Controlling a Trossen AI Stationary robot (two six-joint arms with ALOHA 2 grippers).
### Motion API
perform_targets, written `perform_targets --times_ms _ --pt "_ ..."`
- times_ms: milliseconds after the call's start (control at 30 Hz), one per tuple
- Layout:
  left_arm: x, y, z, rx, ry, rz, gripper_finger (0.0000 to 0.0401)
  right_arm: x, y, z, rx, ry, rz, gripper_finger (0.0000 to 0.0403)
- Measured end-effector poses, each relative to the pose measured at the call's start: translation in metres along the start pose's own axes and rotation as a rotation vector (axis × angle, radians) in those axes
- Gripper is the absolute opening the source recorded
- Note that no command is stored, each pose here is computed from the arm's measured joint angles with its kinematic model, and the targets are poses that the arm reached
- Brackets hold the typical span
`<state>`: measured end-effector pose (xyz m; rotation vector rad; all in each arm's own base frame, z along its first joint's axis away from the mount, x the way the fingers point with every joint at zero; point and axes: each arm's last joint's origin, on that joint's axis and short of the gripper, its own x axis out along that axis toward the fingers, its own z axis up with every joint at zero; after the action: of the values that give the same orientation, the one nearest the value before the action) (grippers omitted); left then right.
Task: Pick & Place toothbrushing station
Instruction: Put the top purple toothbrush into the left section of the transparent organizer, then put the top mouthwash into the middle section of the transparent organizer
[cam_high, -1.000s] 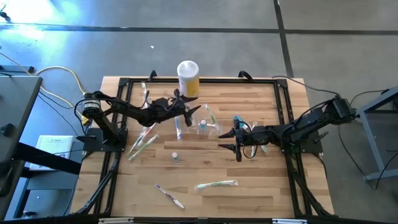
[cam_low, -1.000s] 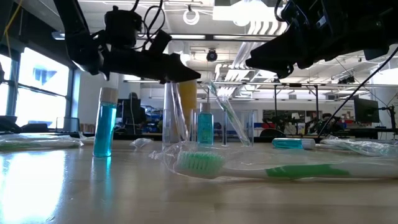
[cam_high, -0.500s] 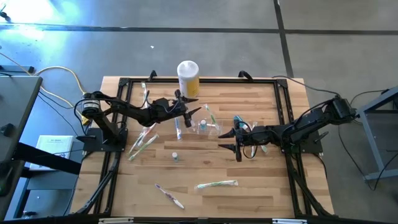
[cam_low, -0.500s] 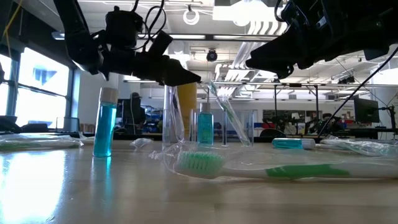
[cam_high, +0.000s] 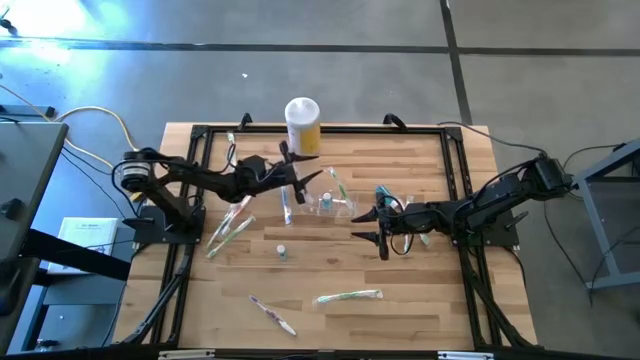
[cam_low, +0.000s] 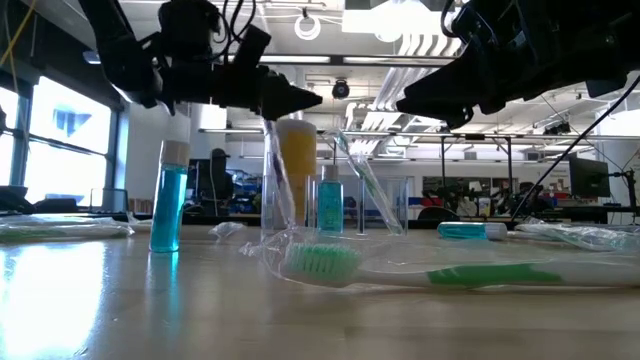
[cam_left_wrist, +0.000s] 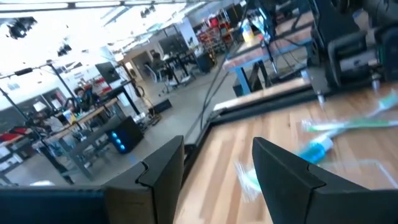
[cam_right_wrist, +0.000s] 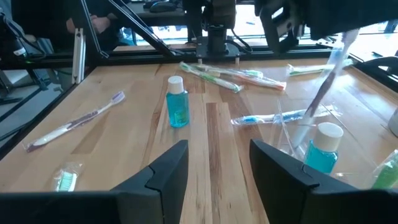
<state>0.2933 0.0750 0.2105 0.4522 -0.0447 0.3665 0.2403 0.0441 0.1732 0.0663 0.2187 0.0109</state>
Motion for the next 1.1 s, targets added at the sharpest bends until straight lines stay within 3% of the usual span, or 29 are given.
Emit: perform_targets --times_ms 200,400,700,933,1100 --pt "-0.005 0.005 0.012 0.012 -0.007 0.000 0.0187 0.000 0.000 -0.001 -0.002 0.011 -0.001 0.0162" --pt "-0.022 0.001 0.033 0.079 0.090 -0.027 0.0187 0.000 -0.001 -0.007 0.005 0.068 -0.011 0.0162" --pt "-0.069 -0.005 0.071 0.071 0.181 -0.202 0.0187 -0.001 -0.004 -0.014 -0.026 0.133 -0.080 0.0162" --pt "-0.100 -0.001 0.067 -0.027 0.384 -0.292 0.0187 -0.002 -0.006 -0.018 -0.039 0.172 -0.164 0.0162" --pt "-0.107 -0.002 0.061 -0.079 0.475 -0.309 0.0187 -0.004 -0.010 -0.021 -0.042 0.198 -0.258 0.0162"
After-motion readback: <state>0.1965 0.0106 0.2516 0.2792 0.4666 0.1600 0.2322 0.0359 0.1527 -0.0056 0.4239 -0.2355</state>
